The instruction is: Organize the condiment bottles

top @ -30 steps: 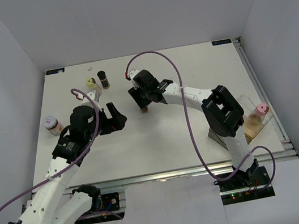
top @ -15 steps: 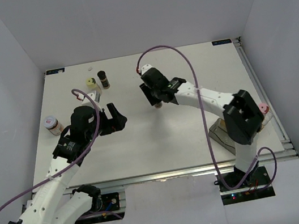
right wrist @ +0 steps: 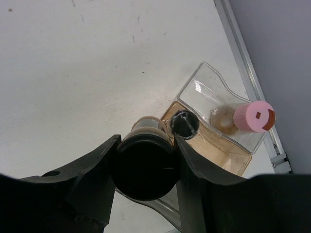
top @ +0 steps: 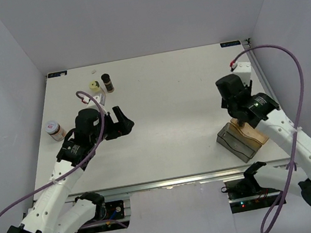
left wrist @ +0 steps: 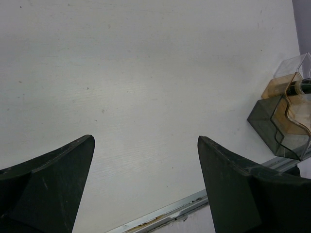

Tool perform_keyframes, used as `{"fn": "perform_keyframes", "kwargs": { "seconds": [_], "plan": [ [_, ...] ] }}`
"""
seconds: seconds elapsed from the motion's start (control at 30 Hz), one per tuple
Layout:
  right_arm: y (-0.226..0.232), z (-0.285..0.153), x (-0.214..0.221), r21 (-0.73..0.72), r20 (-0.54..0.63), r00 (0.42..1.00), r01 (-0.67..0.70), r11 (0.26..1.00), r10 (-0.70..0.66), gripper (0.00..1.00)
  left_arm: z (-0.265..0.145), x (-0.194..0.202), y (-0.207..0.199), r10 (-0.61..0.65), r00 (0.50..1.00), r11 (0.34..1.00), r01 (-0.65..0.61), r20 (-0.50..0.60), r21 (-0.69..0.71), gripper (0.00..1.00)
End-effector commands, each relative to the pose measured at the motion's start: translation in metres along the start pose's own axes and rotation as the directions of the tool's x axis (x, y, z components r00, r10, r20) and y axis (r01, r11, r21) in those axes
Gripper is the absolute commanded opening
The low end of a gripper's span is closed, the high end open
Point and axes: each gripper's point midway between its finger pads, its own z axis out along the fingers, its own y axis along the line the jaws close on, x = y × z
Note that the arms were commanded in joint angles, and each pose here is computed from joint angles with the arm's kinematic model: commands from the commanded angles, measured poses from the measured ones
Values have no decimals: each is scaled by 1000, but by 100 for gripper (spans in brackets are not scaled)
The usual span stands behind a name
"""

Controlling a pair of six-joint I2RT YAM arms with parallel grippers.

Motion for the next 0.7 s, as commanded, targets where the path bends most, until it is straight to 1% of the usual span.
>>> {"fn": "perform_keyframes", "kwargs": {
  "seconds": [0.0, 0.13, 0.23, 0.3, 0.67],
  "plan": [
    [-52, -15, 5, 109, 41, 992, -121, 987, 118, 8, -3, -11, -13, -4, 1000, 999, 4, 18, 48, 98],
    [-69, -20, 21, 154, 38, 990, -143, 978, 139, 8, -5, -16, -14, 10, 1000, 999, -11, 26, 46, 98],
    [-76, -15, 42, 184, 19, 989, -148, 972, 147, 8, -7, -19, -15, 12, 999, 999, -13, 33, 48, 98],
    [-76, -9, 52, 179, 20, 987, -161, 971, 160, 8, -8, -20, -17, 11, 999, 998, -13, 35, 54, 98],
    [-82, 4, 70, 203, 70, 972, -233, 951, 223, 8, -10, -20, -15, 22, 999, 999, -23, 33, 46, 98]
  ]
}}
